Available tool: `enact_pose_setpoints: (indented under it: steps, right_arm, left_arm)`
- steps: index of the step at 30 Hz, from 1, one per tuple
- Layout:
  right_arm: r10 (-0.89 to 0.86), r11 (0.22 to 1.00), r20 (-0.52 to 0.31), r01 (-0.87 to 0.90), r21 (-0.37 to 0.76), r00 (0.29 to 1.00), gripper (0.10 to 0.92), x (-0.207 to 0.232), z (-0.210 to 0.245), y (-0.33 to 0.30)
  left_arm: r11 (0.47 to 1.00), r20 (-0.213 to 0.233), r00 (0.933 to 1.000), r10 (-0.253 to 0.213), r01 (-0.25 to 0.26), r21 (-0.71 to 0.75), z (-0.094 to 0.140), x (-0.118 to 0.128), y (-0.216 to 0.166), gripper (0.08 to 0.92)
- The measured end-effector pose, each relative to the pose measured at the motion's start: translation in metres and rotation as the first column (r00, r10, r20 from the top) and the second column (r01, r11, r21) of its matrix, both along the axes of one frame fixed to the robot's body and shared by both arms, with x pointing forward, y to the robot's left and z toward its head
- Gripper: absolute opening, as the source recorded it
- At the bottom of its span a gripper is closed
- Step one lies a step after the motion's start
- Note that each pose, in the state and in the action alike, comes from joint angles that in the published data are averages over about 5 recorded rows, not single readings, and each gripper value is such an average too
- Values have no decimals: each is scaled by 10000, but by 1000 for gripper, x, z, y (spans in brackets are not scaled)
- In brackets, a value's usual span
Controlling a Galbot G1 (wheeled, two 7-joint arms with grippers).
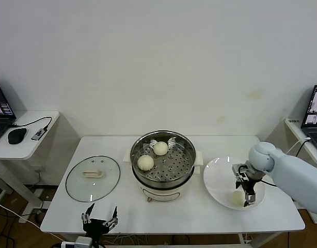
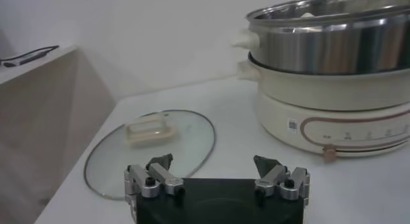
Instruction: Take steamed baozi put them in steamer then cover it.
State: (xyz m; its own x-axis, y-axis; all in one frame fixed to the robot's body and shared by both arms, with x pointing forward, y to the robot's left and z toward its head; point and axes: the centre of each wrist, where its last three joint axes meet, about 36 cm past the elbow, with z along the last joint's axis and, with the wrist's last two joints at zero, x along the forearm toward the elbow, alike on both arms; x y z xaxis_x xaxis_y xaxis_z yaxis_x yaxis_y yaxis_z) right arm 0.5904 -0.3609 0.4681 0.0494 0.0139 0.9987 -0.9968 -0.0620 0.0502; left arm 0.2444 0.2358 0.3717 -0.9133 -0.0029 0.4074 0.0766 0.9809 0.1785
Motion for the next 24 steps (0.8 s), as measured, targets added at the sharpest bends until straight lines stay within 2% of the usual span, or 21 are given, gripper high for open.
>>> enact_pose_setpoints:
  steps: [6,9,24]
  right_arm:
    - [-35,10000,-24,35,-15,10000,659,0,-3,-1]
    - [-71,10000,-20,71,-17,10000,621,-1,-3,-3]
    - [-322,9994,85,321,105,9994,594,8,17,-11]
  left_arm:
    - [10000,-30,10000,-2,2,7,-1,-1,0,823]
    - [10000,-33,10000,-1,1,7,-1,-1,0,823]
    - [10000,-4,10000,-5,5,-8,-1,1,0,823]
